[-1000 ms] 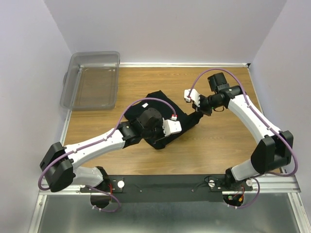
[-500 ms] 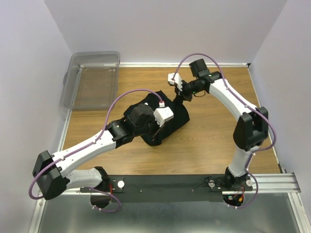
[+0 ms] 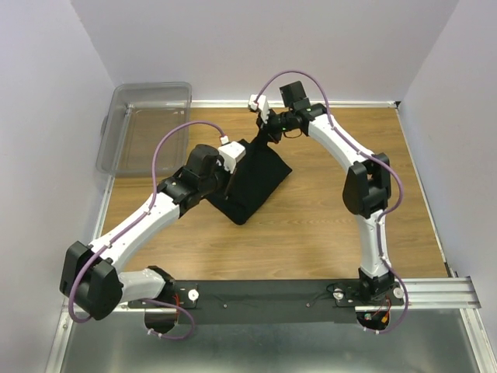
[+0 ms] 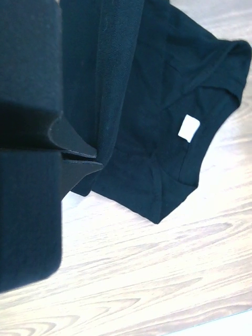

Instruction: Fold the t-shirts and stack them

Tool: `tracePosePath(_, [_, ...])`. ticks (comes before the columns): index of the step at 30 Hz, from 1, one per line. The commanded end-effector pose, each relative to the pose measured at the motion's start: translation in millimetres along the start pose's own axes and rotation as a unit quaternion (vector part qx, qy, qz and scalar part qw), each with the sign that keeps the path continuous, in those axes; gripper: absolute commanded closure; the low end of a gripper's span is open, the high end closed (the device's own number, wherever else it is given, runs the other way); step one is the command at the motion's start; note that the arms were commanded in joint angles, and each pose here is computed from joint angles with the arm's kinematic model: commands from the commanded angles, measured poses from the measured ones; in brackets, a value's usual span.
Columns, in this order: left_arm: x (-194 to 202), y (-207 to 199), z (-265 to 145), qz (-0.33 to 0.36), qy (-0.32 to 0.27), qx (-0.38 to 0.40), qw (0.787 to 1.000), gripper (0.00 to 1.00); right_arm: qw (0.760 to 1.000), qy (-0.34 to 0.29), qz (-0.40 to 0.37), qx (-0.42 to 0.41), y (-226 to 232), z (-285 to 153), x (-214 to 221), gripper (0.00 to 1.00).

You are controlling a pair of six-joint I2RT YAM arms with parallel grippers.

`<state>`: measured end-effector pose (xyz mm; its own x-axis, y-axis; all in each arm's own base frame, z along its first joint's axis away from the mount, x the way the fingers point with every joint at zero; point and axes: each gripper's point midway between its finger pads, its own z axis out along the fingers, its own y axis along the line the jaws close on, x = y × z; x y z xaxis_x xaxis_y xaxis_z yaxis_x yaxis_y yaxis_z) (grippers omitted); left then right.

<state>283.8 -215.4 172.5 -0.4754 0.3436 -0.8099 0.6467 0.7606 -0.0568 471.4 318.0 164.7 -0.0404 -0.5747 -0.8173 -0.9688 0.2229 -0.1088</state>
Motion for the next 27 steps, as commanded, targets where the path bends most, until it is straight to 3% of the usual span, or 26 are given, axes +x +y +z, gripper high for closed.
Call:
tracePosePath(1, [7, 18, 1, -0.02, 0.019, -0.016, 0.999, 1.0, 0.999, -0.012, 0.005, 0.049, -34, 15, -3, 0.99])
tracePosePath(11, [9, 53, -11, -0.06, 0.021, -0.093, 0.994, 1.0, 0.997, -0.042, 0.024, 0.062, -51, 48, -5, 0.99])
tracePosePath(27, [61, 119, 12, -0.116, 0.099, -0.161, 0.975, 1.0, 0.99, -0.069, 0.072, 0.101, -68, 96, -9, 0.99])
